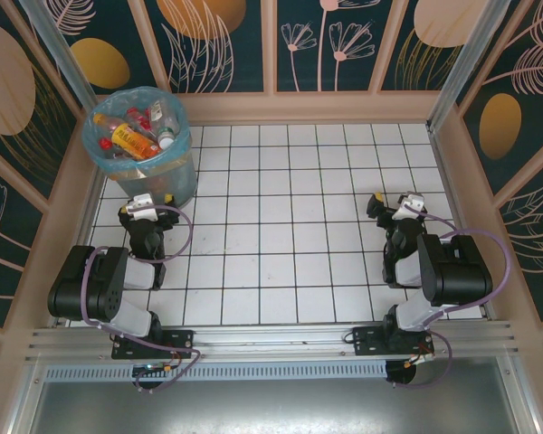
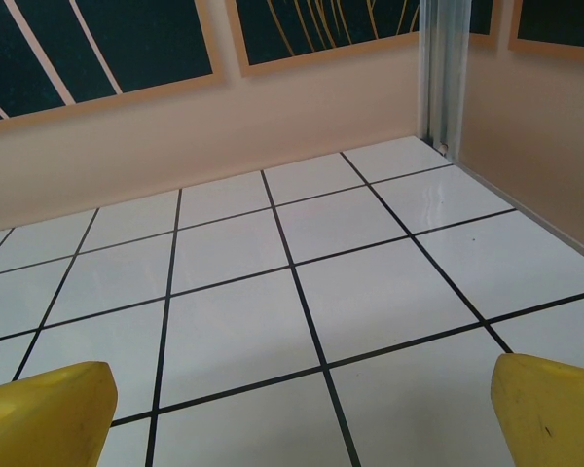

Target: Put the plastic bottles in the bin

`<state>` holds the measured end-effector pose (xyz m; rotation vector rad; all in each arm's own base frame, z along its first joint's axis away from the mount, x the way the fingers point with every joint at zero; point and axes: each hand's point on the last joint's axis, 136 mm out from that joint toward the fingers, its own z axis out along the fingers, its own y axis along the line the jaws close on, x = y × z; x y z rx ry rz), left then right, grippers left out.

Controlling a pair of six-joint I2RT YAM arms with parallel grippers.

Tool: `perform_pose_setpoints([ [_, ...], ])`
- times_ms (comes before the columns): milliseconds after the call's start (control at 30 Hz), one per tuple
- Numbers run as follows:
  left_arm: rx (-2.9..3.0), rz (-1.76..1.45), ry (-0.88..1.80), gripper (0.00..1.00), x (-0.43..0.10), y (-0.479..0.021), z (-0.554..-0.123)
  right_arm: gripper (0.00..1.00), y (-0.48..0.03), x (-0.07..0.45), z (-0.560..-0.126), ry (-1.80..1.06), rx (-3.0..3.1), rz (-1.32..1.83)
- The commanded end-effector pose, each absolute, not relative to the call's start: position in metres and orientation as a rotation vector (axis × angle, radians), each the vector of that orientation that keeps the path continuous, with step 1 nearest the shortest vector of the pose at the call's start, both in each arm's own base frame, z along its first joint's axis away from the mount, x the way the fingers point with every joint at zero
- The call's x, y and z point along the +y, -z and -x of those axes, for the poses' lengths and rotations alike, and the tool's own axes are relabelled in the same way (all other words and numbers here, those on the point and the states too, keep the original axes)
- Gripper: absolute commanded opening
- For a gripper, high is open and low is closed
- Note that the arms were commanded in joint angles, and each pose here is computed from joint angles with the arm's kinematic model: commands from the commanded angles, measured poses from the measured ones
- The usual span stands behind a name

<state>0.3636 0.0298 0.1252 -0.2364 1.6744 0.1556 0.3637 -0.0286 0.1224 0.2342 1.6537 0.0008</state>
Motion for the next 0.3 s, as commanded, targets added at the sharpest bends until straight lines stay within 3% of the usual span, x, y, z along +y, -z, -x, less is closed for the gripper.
perform_pose_setpoints([
  [0, 1.621, 0.269, -0.146, 0.99, 0.0335, -0.1389, -0.3688, 0.99, -0.1289, -0.0296, -0.3676, 0.015, 1.635, -0.237],
  [267, 1.621, 0.268, -0.149, 0.99, 0.0338, -0.1386, -0.3677, 0.99, -0.129, -0.0296, -0.3678, 0.015, 1.635, -0.237],
])
